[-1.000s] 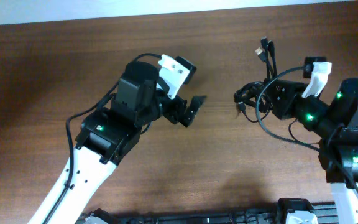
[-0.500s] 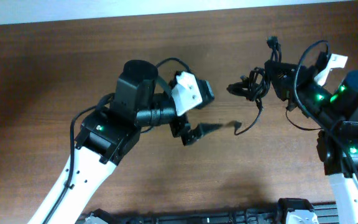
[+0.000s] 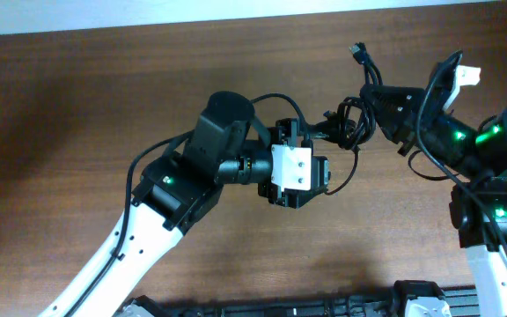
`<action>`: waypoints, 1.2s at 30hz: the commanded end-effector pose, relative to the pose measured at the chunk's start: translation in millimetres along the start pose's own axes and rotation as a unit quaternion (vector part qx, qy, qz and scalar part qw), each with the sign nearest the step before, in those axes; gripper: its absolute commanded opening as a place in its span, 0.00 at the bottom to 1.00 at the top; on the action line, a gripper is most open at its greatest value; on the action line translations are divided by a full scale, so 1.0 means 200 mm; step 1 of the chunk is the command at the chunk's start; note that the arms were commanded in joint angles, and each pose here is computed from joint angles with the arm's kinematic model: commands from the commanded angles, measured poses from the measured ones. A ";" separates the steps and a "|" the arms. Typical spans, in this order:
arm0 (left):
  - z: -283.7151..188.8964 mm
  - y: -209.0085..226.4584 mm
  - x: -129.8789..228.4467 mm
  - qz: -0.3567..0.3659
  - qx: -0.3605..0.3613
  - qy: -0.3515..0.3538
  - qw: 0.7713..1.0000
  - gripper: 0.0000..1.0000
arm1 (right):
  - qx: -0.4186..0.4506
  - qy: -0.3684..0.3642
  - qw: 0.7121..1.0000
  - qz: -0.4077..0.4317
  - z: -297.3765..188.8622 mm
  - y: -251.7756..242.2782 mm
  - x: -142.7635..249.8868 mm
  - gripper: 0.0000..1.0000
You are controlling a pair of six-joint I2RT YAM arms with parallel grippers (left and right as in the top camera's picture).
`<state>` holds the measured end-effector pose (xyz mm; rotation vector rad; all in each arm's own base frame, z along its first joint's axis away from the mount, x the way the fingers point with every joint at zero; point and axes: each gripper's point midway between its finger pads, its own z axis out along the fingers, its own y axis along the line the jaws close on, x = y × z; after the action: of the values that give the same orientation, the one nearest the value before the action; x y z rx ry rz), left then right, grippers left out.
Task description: Untangle cables
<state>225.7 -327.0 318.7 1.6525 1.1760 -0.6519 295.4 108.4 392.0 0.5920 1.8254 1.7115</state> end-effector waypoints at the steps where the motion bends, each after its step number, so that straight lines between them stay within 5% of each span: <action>1: 0.02 0.04 -0.01 0.017 -0.011 -0.003 1.000 0.80 | -0.027 0.039 0.999 -0.013 -0.02 0.11 0.07 0.04; 10: 0.11 0.04 0.00 -0.001 -0.006 -0.003 1.000 0.82 | -0.034 0.053 0.998 -0.007 -0.02 0.13 0.10 0.04; 17: 0.16 0.01 -0.07 0.020 0.003 -0.024 1.000 0.64 | -0.039 0.053 0.998 -0.015 -0.02 0.14 0.10 0.04; 22: 0.16 0.03 -0.10 0.028 -0.005 -0.033 0.999 0.62 | -0.049 0.051 0.997 -0.011 -0.03 0.18 0.09 0.04; 29: 0.16 0.04 -0.11 0.032 -0.010 -0.037 0.999 0.21 | -0.057 0.051 0.997 -0.012 -0.03 0.20 0.09 0.04; 36: 0.16 0.08 -0.16 0.031 -0.025 -0.054 0.998 0.00 | -0.057 0.051 0.997 -0.015 -0.03 0.20 0.09 0.04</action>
<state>233.5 -364.8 334.3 1.5939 1.0586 -0.6311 279.3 120.6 417.4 0.4805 1.8079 1.8542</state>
